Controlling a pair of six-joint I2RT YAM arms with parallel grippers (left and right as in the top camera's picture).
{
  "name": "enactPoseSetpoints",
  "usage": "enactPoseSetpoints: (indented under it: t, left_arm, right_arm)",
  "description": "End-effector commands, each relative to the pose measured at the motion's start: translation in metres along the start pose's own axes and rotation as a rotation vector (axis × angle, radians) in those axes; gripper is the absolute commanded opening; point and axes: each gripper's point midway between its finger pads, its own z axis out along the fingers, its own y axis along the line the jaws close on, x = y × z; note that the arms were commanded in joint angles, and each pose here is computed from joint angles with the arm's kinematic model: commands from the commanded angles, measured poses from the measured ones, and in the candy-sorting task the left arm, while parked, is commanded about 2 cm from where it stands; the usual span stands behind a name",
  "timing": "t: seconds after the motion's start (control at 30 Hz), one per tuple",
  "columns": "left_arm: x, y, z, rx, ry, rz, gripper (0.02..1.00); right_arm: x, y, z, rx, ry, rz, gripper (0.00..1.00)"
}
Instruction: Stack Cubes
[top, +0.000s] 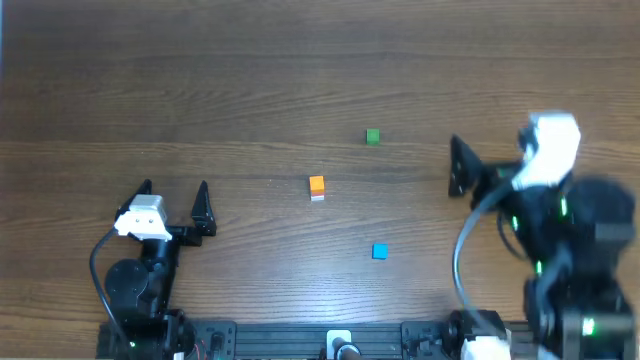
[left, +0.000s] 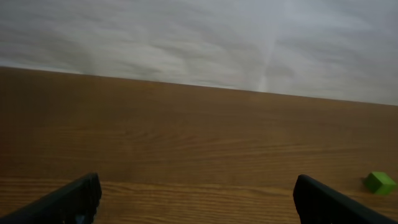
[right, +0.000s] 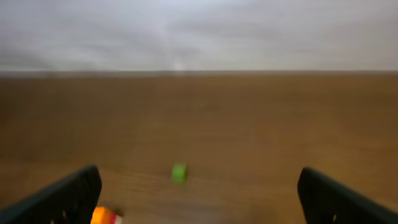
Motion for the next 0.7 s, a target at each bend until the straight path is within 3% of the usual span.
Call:
enactPoseSetpoints:
  t: [0.03,0.3,0.53,0.7]
  left_arm:
    - [0.0,-0.001,0.0,0.007,-0.005,0.018,1.0]
    - [0.0,-0.001,0.0,0.007,-0.005,0.018,0.998]
    - [0.0,-0.001,0.0,0.007,-0.005,0.019,1.0]
    - [0.0,-0.001,0.0,0.007,-0.005,0.018,0.991]
  right_arm:
    - [0.009,0.029,0.048,-0.11,0.221,-0.025,0.993]
    - [0.088,0.078,0.149,-0.126,0.617,-0.008,0.991]
    - [0.169,0.08,0.207,0.043,0.825,0.062,0.991]
    - [0.198,0.071,0.225,0.089,0.888,0.094,0.993]
